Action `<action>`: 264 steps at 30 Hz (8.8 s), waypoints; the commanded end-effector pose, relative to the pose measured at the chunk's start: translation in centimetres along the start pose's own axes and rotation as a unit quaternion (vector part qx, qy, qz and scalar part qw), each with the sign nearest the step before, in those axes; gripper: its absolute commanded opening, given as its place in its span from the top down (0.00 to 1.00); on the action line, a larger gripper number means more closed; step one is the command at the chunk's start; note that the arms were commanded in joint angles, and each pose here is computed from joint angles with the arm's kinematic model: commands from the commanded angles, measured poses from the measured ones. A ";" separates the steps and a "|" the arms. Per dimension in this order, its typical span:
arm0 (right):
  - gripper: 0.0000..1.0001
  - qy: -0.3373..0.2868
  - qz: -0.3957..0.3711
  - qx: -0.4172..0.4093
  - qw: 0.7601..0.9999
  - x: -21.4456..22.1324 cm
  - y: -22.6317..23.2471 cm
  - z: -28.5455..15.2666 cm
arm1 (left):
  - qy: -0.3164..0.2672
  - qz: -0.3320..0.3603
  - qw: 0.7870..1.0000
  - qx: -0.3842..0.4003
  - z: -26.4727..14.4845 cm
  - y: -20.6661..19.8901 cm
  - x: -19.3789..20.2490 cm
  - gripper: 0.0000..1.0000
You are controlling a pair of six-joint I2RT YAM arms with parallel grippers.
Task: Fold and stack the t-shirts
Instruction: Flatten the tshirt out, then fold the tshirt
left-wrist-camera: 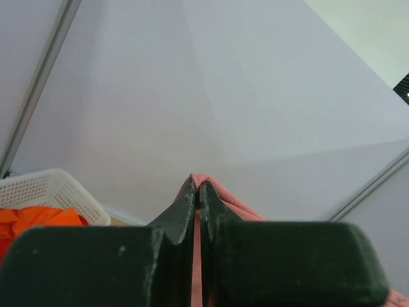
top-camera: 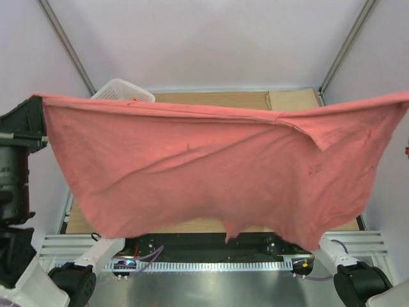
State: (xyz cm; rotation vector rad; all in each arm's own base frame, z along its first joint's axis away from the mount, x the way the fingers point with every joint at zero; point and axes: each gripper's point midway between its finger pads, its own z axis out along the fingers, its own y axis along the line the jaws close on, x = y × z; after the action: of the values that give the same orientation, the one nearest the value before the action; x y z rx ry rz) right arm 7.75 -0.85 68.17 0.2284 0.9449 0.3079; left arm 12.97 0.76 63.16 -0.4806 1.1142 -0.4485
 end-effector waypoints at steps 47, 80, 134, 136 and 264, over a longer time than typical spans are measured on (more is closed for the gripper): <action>0.98 0.589 -0.031 0.170 0.789 58.3 -14.8 7.2 | 0.511 0.222 0.778 -0.289 14.8 30.7 49.0 1.00; 0.99 0.772 0.010 0.219 0.597 52.9 -13.8 -14.3 | 0.670 0.261 0.594 -0.361 0.4 34.8 49.0 1.00; 0.94 0.804 -0.010 0.252 0.539 57.4 -18.0 -18.7 | 0.681 0.268 0.555 -0.397 -1.8 37.0 50.6 1.00; 0.94 0.803 -0.013 0.251 0.540 57.3 -18.0 -18.5 | 0.675 0.267 0.561 -0.398 -1.7 36.6 50.0 1.00; 0.42 0.866 0.022 0.107 0.489 59.9 -3.6 -23.0 | 0.704 0.230 0.614 -0.271 -4.9 24.2 51.1 0.57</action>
State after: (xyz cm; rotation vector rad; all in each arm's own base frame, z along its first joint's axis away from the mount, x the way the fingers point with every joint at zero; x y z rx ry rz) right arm 17.77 18.56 5.67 0.0353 3.2478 0.3899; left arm 29.39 -8.55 9.14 -0.2432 2.9168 0.1526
